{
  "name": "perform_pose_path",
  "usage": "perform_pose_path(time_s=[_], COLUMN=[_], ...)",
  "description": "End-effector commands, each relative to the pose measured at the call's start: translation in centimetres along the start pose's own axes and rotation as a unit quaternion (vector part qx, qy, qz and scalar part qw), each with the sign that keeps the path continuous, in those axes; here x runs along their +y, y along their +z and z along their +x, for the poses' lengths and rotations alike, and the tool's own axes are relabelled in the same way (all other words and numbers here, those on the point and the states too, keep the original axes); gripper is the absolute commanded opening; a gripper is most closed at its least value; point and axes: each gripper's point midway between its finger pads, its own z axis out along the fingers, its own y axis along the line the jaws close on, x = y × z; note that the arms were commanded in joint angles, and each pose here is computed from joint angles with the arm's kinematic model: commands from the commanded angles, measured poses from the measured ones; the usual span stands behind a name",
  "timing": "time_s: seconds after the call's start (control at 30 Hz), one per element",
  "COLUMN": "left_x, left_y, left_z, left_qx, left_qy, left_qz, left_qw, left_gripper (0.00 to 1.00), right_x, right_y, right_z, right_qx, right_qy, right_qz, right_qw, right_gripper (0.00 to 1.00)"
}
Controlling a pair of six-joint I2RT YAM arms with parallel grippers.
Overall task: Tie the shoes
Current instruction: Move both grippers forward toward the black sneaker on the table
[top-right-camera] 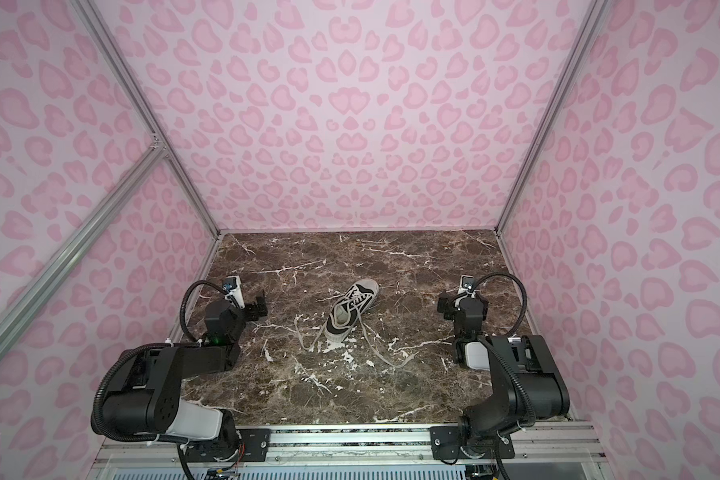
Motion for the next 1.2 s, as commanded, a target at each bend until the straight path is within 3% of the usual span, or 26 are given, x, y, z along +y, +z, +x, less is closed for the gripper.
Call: perform_pose_path(time_s=[0.0, 0.87, 0.93, 1.0, 1.07, 1.17], left_x=[-0.1, -0.1, -0.1, 0.5, -0.2, -2.5], left_y=[0.0, -0.1, 0.5, 1.8, 2.3, 1.9], left_z=[-0.8, -0.9, -1.9, -4.4, -6.8, -10.3], left_qx=[-0.015, -0.018, 0.003, 0.078, 0.123, 0.126], left_qy=[-0.001, -0.002, -0.002, -0.017, -0.026, -0.051], left_qz=[0.003, 0.005, 0.001, -0.027, -0.014, 0.027], left_qw=[1.0, 1.0, 1.0, 0.996, 0.992, 0.99], left_gripper=[0.98, 0.98, 0.99, 1.0, 0.99, 0.97], right_x=[-0.1, -0.2, 0.0, -0.1, -0.2, 1.6], right_y=[0.0, 0.0, 0.0, -0.2, -0.7, -1.4], right_z=[-0.5, -0.6, -0.8, -1.8, -2.6, -3.9], right_qx=[-0.009, -0.01, -0.015, -0.024, -0.007, 0.041], right_qy=[0.0, 0.001, -0.001, -0.004, -0.019, -0.035], right_qz=[0.004, 0.005, 0.001, 0.012, 0.042, 0.048], right_qw=[1.0, 1.0, 1.0, 1.0, 0.999, 0.997], right_gripper=[0.99, 0.99, 0.99, 0.99, 0.99, 0.99])
